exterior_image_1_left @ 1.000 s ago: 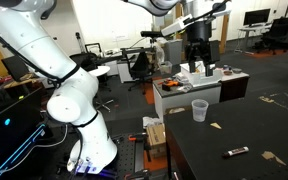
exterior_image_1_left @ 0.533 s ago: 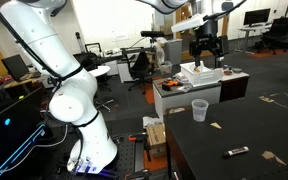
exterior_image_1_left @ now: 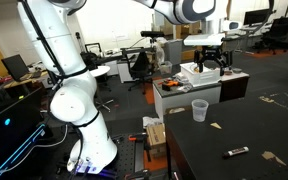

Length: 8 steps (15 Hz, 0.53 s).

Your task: Move the cup to the right

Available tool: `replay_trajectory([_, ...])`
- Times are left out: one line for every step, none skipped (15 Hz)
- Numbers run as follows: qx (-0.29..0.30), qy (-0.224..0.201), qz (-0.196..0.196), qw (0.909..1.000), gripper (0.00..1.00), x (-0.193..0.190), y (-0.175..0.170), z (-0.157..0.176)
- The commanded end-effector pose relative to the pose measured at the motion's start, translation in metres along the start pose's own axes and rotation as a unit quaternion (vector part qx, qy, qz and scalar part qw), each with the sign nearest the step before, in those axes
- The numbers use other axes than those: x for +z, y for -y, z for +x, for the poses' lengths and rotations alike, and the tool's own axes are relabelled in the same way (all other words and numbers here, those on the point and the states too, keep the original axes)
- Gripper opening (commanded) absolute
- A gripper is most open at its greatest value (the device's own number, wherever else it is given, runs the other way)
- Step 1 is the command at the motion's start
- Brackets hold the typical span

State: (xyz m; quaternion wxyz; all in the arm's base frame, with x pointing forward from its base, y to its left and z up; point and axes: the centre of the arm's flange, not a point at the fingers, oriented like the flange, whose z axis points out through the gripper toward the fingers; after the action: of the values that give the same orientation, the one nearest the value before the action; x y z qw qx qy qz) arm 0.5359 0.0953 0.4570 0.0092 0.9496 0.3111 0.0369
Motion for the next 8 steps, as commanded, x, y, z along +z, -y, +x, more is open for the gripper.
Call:
replay_trajectory([-0.025,-0.001,0.015,0.9996,1.00,0.031,-0.006,0.024])
replay_trajectory([-0.028,0.005,0.019,0.9994,1.00,0.040,-0.005,0.028])
replay_trajectory([-0.031,0.012,0.024,0.9991,1.00,0.050,-0.003,0.031])
replay_trajectory([-0.037,0.021,0.030,0.9987,1.00,0.058,-0.001,0.033])
replay_trajectory([-0.046,0.030,0.037,0.9978,1.00,0.067,0.001,0.035])
replay_trajectory([-0.053,0.038,0.041,0.9970,1.00,0.075,0.003,0.036])
replay_trajectory([-0.071,0.053,0.044,0.9951,1.00,0.083,0.006,0.037])
replay_trajectory([-0.086,0.062,0.045,0.9933,1.00,0.090,0.008,0.039])
